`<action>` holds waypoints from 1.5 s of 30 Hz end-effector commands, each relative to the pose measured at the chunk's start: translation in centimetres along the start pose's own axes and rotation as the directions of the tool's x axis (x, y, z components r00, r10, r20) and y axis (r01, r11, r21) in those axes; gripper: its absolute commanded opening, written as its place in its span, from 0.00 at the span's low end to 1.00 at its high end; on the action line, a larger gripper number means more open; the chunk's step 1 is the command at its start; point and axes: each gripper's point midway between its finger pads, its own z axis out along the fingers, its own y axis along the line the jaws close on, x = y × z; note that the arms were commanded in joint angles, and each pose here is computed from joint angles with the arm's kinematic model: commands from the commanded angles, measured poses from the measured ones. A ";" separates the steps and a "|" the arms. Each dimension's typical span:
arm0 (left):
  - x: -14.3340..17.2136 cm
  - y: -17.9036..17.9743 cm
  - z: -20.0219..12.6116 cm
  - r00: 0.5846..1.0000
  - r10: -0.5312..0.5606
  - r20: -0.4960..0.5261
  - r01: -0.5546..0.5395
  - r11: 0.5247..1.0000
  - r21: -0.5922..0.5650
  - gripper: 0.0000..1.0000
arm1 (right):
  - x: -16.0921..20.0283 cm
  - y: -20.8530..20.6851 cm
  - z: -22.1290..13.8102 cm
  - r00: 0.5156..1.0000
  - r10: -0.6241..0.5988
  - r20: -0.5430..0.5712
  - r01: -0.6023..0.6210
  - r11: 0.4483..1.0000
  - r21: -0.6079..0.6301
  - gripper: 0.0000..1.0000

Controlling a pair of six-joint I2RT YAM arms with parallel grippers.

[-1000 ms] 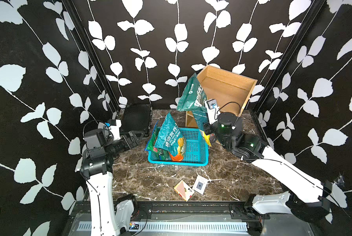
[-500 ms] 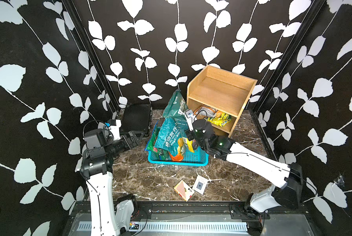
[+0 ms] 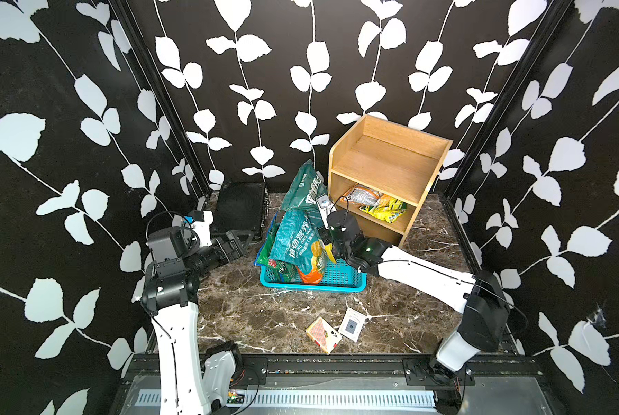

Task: Take down the fertilizer bag from the shelf
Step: Place the fertilizer bag in the storage box.

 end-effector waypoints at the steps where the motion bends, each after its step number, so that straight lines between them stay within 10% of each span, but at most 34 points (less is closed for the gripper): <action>1: -0.5 -0.7 -0.6 0.999 0.035 0.021 -0.035 0.999 0.006 0.99 | -5.3 -1.1 -1.6 0.955 0.168 0.243 -0.169 0.985 -0.016 0.00; 31: -0.4 -0.7 -0.6 0.999 0.035 0.021 -0.035 0.999 0.007 0.99 | 8.4 3.7 0.9 0.940 0.283 0.192 -0.243 0.947 -0.210 0.00; 38: -0.4 -0.7 -0.6 0.999 0.036 0.022 -0.037 0.999 0.007 0.99 | 6.8 7.0 -0.3 0.952 0.258 0.165 -0.205 0.937 -0.281 0.48; 45: -0.4 -0.8 -0.6 0.999 0.036 0.021 -0.036 0.999 0.007 0.99 | -0.7 8.4 -3.8 0.966 0.193 0.172 -0.129 0.936 -0.327 0.70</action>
